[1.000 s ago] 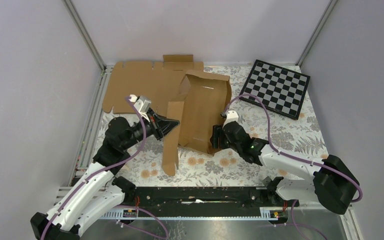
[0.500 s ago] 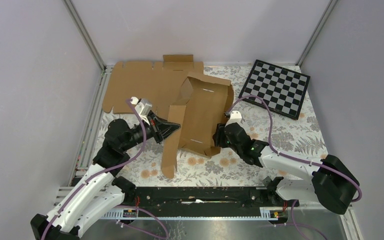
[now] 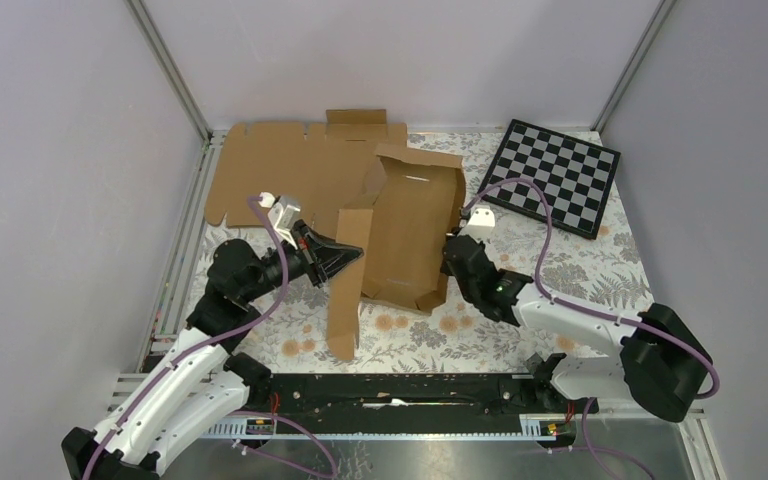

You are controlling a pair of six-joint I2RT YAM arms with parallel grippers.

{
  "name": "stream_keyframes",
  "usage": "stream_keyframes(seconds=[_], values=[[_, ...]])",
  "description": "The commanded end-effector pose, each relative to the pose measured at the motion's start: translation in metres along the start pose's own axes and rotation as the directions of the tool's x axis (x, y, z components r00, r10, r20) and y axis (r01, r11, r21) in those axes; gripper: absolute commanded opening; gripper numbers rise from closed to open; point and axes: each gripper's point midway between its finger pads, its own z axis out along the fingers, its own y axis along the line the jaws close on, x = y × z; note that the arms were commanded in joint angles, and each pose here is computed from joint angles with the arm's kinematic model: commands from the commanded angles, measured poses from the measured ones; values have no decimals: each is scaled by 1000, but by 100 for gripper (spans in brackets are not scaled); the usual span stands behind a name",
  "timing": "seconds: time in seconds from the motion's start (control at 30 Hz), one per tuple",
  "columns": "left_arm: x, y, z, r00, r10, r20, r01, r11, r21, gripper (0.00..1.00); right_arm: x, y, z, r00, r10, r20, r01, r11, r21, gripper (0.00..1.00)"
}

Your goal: Fold the paper box

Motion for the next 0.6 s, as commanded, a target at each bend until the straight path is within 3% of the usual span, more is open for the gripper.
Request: stream_keyframes(seconds=[0.0,0.23,0.4,0.57], values=[[-18,-22,1,998,7,67,-14,995,103,0,-42,-10,6,990,-9,140,-13,988,157,10],[-12,-20,-1,997,2,73,-9,995,101,0,-46,-15,10,982,42,182,-81,974,212,5],[-2,-12,0,998,-9,68,3,996,91,0,-43,-6,8,986,74,147,-102,976,191,17],[5,-6,2,998,-10,65,4,996,88,0,-17,29,-6,1000,25,12,-24,998,-51,34]])
